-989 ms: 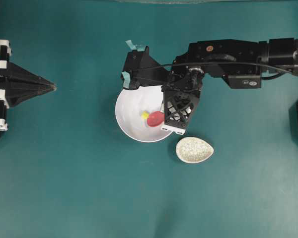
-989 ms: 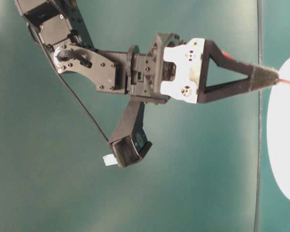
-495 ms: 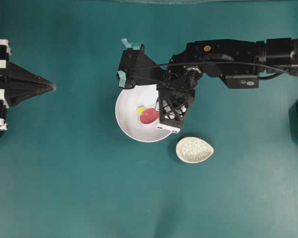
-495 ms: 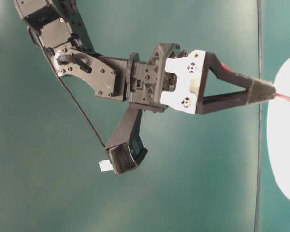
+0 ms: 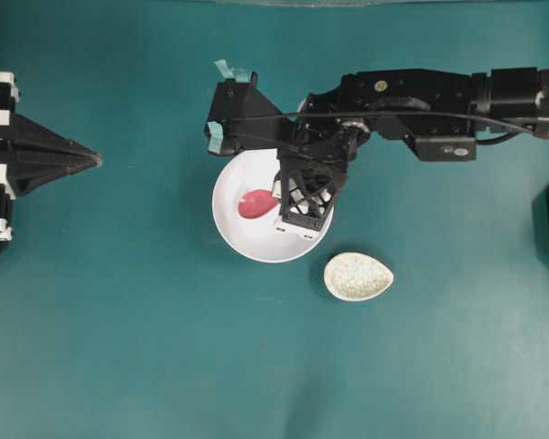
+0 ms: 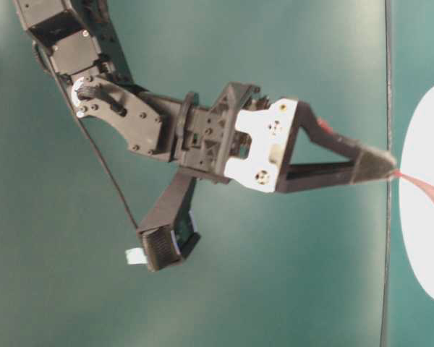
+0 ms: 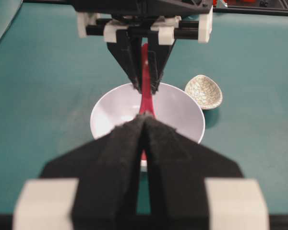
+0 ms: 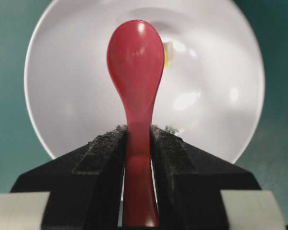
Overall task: Scoop the yellow hexagonal prism block from the bowl with a spoon using the right arm.
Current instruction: 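Slide the spoon bowl along the bowl floor toward the yellow block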
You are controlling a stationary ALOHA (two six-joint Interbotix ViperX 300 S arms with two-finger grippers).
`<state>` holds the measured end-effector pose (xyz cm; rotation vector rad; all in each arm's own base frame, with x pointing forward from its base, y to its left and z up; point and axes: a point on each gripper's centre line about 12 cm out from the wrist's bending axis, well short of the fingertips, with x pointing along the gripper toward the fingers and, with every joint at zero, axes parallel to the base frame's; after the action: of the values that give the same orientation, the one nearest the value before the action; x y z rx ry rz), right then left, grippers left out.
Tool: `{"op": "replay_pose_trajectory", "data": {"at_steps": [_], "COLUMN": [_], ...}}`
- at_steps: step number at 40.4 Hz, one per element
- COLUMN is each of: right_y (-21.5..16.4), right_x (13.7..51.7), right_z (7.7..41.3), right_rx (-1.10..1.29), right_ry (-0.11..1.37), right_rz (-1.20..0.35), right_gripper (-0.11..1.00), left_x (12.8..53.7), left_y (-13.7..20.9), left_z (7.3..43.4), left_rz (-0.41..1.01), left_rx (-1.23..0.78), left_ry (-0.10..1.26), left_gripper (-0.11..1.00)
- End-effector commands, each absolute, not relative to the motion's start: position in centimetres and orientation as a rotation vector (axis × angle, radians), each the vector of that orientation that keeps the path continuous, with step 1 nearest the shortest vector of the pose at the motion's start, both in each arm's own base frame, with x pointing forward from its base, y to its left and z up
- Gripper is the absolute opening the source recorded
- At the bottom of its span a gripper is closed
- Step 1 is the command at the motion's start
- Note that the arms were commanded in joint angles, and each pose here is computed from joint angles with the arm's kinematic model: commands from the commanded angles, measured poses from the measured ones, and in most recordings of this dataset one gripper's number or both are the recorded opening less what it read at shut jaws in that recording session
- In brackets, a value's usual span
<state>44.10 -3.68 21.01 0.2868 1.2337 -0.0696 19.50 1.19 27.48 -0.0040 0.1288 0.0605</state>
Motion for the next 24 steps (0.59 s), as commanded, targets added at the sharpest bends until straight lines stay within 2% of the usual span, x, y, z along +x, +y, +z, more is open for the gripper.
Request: {"op": "replay_pose_trajectory", "data": {"at_steps": [1, 10, 24], "right_y": [-3.9, -3.9, -3.5], "right_x": [44.5, 43.7, 41.6], "right_z": [24.0, 26.0, 26.3], "right_rx": [0.259, 0.251, 0.253], "right_ry": [1.152, 1.142, 1.271], "right_rz": [-0.073, -0.077, -0.067], "right_gripper": [0.24, 0.24, 0.24], "left_x": [19.7, 19.7, 19.7], "left_y": [1.3, 1.3, 1.3], "left_z": [28.6, 28.6, 28.5], "left_rz": [0.064, 0.064, 0.064], "left_rx": [-0.005, -0.005, -0.005], "left_ry": [0.103, 0.103, 0.109], "left_gripper": [-0.01, -0.01, -0.01]}}
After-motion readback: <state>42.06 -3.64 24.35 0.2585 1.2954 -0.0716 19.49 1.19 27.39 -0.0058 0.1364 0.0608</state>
